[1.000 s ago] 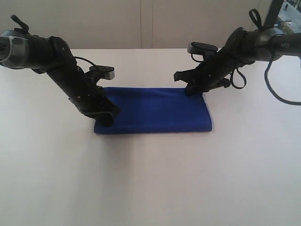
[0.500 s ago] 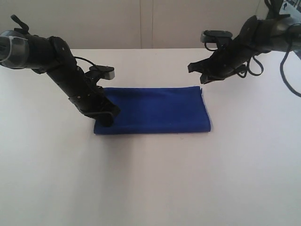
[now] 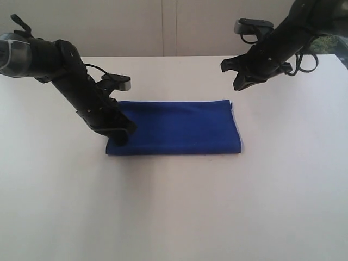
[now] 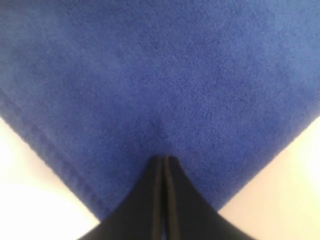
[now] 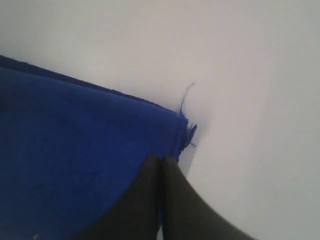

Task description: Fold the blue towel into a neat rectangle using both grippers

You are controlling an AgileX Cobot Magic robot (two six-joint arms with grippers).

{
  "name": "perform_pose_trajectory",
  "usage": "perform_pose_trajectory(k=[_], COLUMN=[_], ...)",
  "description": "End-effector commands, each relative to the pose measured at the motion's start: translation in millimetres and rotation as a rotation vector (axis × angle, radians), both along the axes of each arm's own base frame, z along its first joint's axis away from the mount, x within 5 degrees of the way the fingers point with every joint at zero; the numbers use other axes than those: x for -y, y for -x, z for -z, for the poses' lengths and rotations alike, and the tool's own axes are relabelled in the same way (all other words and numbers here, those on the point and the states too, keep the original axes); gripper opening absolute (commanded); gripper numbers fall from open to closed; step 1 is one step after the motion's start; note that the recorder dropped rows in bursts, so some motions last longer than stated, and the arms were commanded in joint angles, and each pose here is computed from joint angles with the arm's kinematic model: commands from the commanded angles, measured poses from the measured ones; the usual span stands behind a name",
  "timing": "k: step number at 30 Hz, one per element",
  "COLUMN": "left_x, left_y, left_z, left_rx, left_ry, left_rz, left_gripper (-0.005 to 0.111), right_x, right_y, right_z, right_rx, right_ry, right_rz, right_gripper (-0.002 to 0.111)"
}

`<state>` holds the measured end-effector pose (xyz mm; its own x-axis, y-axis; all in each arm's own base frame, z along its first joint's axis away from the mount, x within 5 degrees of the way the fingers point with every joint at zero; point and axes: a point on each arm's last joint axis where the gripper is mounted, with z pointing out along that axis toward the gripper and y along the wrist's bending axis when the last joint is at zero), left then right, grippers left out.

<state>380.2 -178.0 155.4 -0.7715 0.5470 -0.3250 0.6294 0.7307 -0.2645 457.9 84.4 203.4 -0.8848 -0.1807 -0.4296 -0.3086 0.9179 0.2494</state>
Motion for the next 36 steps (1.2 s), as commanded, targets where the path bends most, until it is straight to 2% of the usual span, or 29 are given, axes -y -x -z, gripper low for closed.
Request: perform_pose_trajectory(k=[1, 8, 11, 14, 16, 19, 24, 27, 33, 36], left_x=[-1.8, -0.3, -6.4, -39.0, -59.9, -82.5, -96.0, -104.0, -114.0, -121.5], left_y=[3.5, 8.2, 11.3, 11.0, 11.8, 20.0, 42.7, 69.2, 123.1, 163.9], left_z=[-18.9, -45.5, -69.9, -90.8, -89.0, -86.3, -93.9, -107.2, -133.0, -151.5], left_rx=[0.031, 0.067, 0.11, 0.084, -0.005, -0.127, -0.148, -0.074, 0.119, 0.283], left_ry=[0.013, 0.074, 0.097, 0.068, 0.041, -0.023, -0.08, -0.101, -0.033, 0.025], left_rz=[-0.006, -0.026, -0.062, -0.21, -0.269, -0.254, -0.275, -0.282, -0.357, -0.388], left_gripper=[0.0, 0.0, 0.0, 0.0, 0.0, 0.0, 0.0, 0.0, 0.0, 0.0], right_x=[1.5, 2.0, 7.3, 15.0, 15.8, 17.7, 24.0, 29.3, 42.5, 50.8], right_y=[9.3, 21.6, 33.6, 44.1, 50.7, 67.9, 107.1, 137.4, 208.1, 255.0], right_z=[-23.4, -49.1, -66.7, -75.4, -64.0, -42.8, -44.2, -60.5, -97.0, -110.2], right_rx=[-0.004, -0.009, -0.038, -0.034, -0.085, -0.172, -0.119, -0.014, 0.292, 0.462], right_ry=[-0.011, -0.023, 0.017, 0.092, 0.09, 0.093, 0.093, 0.084, 0.064, 0.058], right_rz=[0.001, 0.003, 0.032, 0.04, 0.062, 0.081, 0.112, 0.138, 0.188, 0.205], right_gripper=[0.0, 0.0, 0.0, 0.0, 0.0, 0.0, 0.0, 0.0, 0.0, 0.0])
